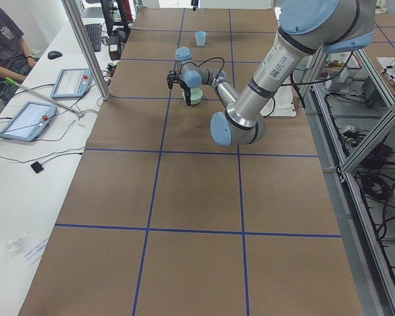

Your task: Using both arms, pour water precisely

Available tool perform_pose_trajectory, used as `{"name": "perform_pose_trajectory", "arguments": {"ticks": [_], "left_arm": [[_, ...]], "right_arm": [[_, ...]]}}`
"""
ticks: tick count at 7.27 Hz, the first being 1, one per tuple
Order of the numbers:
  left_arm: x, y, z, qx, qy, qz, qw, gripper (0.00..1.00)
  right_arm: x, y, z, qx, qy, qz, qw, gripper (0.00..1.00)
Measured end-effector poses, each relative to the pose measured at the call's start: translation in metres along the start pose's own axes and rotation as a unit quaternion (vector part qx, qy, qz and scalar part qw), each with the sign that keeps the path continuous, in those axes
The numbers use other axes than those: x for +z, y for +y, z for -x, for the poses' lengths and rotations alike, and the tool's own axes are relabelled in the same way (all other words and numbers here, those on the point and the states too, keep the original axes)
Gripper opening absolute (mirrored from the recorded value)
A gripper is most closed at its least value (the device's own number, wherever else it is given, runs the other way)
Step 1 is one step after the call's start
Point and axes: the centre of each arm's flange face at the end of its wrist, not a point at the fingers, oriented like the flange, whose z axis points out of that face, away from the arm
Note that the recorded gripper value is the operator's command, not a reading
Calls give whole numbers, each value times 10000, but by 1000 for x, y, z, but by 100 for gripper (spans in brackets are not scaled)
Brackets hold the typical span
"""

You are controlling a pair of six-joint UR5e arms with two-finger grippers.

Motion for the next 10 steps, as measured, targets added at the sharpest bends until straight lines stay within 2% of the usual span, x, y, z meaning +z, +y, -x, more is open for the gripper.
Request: {"name": "perform_pose_trajectory", "arguments": {"ticks": [1, 2, 5, 7, 8, 10], "left_arm": [[5, 3, -1, 29, 14, 20, 10000, 40], [8, 6, -2, 41, 18, 39, 10000, 0], [8, 9, -3, 70, 48, 78, 9999, 0], [-7, 9, 1, 98, 150, 67, 9998, 0], [-23, 1, 25, 103, 238, 88, 9996, 0], [-65, -18, 123, 354, 369, 140, 9986, 0]], "right_arm": [[-6, -11, -1, -50, 14, 45, 10000, 100], [-9, -16, -1, -72, 18, 61, 10000, 100], [-10, -19, -1, -63, 17, 96, 9999, 100], [-11, -21, 0, -65, 20, 93, 9999, 100], [-11, -22, 0, -64, 19, 92, 9999, 100], [-10, -22, 0, -56, 25, 100, 9999, 100]]}}
